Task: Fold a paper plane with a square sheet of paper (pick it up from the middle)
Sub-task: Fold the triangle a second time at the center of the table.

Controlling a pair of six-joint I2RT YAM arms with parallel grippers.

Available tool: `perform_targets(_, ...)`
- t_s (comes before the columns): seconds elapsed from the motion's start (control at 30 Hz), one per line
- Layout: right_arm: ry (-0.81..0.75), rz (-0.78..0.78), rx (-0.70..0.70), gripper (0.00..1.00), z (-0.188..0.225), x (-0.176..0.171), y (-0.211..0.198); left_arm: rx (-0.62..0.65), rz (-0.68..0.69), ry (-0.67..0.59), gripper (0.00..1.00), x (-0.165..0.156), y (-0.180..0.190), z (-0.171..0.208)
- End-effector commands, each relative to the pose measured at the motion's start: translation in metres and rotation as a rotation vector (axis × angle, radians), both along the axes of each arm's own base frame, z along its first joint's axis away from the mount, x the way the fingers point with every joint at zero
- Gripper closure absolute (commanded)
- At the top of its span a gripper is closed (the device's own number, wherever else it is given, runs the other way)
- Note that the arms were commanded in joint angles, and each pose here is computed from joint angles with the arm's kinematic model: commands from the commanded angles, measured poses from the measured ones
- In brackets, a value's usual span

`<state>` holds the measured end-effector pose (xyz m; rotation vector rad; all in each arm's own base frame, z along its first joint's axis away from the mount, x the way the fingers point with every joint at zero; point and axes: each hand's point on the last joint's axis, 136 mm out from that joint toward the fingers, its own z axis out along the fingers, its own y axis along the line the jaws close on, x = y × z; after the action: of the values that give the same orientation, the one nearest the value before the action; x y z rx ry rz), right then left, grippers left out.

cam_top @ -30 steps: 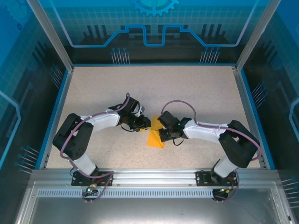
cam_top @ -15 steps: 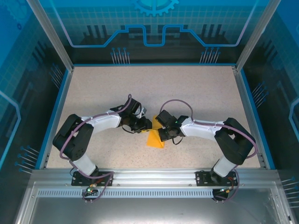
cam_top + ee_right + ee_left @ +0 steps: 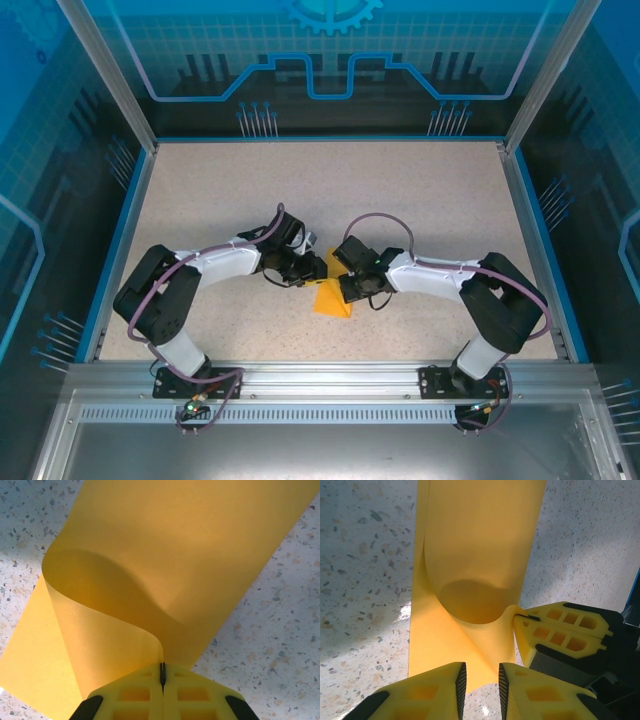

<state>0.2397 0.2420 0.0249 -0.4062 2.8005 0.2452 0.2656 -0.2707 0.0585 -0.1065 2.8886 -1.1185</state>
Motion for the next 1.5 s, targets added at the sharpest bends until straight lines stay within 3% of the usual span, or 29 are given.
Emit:
perform_targets(0.0, 0.017, -0.04, -0.023, 0.97, -0.005, -0.006, -0.015, -0.03, -0.015, -0.003, 0.73, -0.001, -0.007, 0.007)
perform_targets(0.97, -0.017, -0.018, -0.007, 0.95, 0.007, 0.011, -0.004, -0.032, -0.024, 0.01, 0.74, -0.003, -0.009, 0.003)
perform_targets(1.47, 0.016, -0.038, -0.018, 0.95, 0.003, 0.001, -0.011, -0.031, -0.031, 0.009, 0.75, -0.004, -0.01, 0.004)
